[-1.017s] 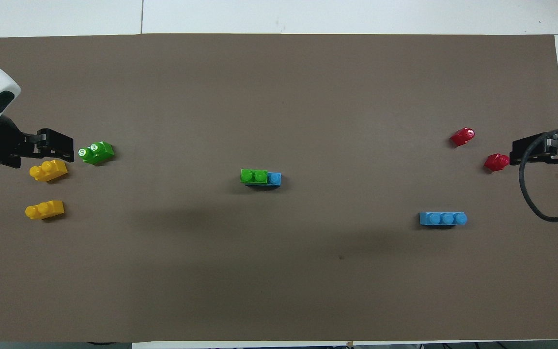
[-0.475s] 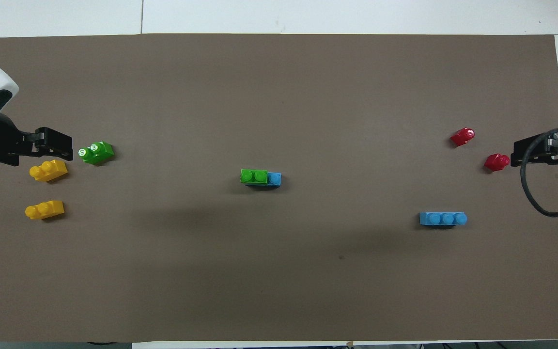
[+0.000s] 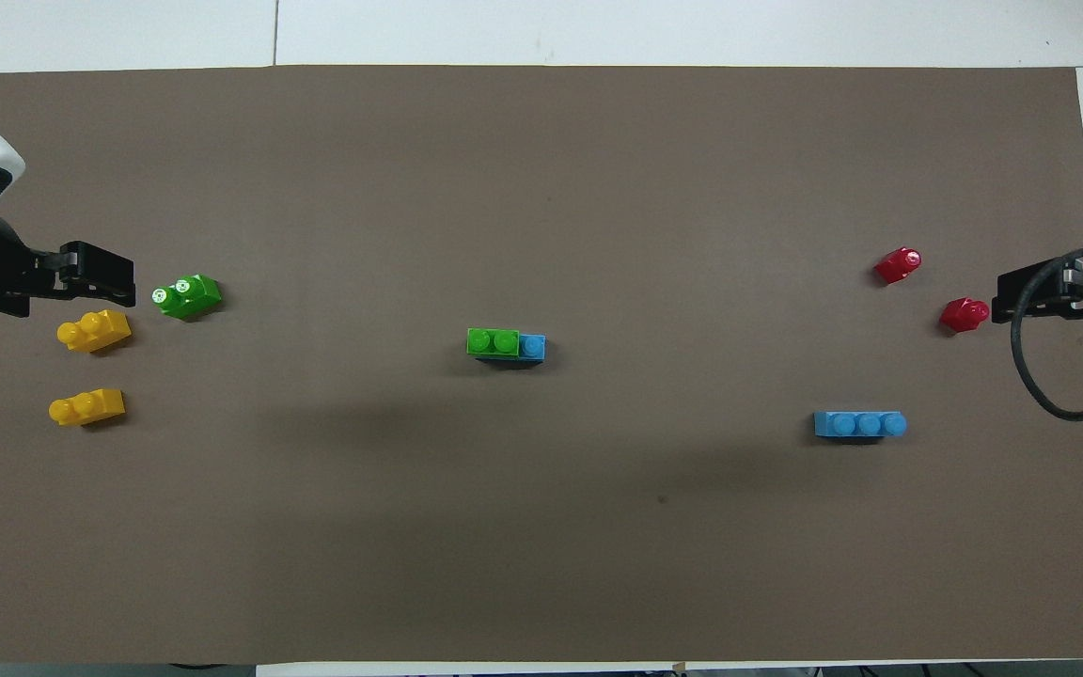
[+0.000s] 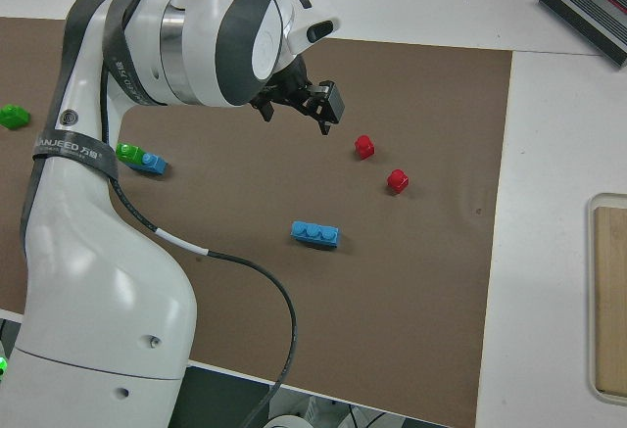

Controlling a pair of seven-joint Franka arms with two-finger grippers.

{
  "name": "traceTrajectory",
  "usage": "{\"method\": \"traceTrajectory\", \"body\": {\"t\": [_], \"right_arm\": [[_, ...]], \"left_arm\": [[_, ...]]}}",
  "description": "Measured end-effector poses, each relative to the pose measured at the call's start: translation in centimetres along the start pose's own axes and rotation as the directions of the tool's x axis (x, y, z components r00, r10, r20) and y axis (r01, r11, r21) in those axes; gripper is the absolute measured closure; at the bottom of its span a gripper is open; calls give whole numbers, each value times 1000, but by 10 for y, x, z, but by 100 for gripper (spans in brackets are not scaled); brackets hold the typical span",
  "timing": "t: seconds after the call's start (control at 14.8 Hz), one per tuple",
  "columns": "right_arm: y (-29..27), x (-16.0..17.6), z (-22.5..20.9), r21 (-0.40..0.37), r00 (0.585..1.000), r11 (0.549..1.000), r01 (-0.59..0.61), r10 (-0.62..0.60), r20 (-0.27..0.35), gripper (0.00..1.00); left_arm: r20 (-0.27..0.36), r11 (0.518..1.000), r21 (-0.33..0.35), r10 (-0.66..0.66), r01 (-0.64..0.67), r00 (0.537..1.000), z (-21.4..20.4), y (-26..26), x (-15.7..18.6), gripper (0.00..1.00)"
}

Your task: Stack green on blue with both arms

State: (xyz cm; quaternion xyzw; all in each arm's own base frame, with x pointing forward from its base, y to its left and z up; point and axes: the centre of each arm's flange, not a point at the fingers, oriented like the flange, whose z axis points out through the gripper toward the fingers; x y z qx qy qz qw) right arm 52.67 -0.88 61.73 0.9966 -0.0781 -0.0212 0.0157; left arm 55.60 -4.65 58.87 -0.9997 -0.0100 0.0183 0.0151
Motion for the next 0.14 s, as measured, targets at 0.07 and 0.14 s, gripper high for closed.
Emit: {"method": "traceTrajectory", "body": {"t": [0.07,0.14], "right_arm": [[0,0,0,0,1000,1000,0,0,0,0],[0,0,0,0,1000,1000,0,0,0,0]], "left_arm": [[-4,1000,0,0,0,1000,-2,0,0,0],[-8,1000,-1,0,0,1000,-4,0,0,0]]}}
